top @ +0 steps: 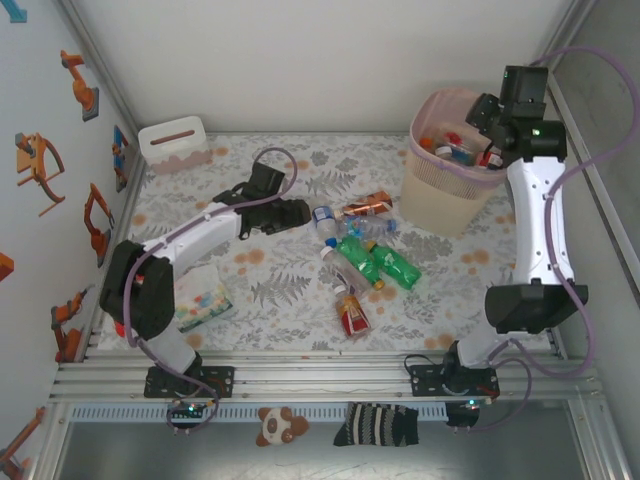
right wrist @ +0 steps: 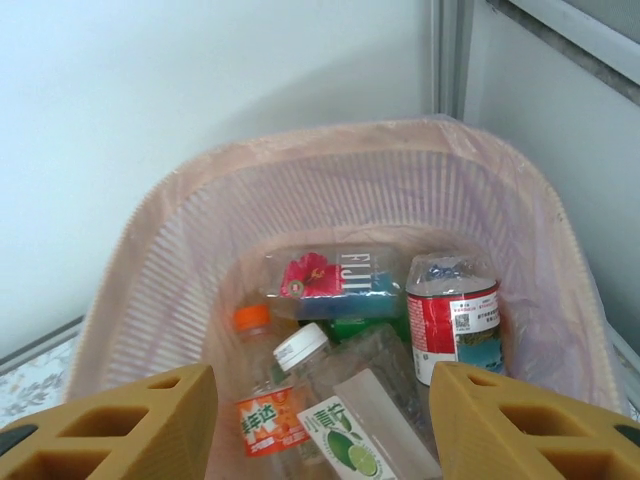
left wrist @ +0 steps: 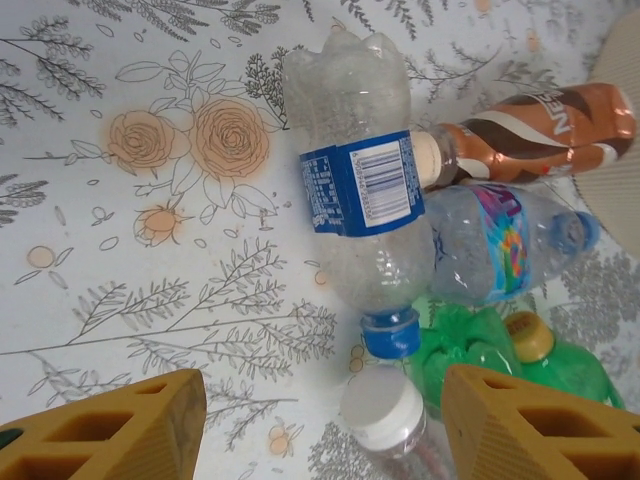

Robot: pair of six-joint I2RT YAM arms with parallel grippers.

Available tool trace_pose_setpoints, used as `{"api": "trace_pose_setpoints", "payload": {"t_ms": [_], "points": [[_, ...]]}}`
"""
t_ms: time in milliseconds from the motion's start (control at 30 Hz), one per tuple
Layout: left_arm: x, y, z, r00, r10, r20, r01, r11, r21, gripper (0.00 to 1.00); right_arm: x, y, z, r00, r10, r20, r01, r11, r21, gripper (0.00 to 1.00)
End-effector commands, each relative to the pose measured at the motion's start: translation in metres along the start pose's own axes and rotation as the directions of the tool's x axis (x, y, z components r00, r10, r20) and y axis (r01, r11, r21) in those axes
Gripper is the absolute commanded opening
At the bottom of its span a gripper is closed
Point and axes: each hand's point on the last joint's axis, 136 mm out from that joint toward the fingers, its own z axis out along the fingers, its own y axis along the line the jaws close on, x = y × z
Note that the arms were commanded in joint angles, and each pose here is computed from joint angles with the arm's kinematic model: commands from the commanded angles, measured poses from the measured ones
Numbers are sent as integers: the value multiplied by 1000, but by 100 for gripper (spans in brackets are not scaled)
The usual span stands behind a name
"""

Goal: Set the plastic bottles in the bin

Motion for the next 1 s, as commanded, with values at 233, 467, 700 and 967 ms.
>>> {"api": "trace_pose_setpoints", "payload": {"t_ms": [233,467,700,967], "points": [[-31,-13,49,994,-105,6,105,991,-79,72,9,9,-37,999,-33,26,34,998,-57,57],[-53,-25,86,989,-143,25,144,987,-70,79,9,6,-46,998,-45,43,47,997,-55,57],[-62,-21,115,985,-169,36,172,977,-129,82,9,2,-50,997,-58,57,61,997,-42,58],[-58,-9,131,988,-153,23,154,957,-245,80,7,0,-55,995,-67,68,69,997,-40,58]]}}
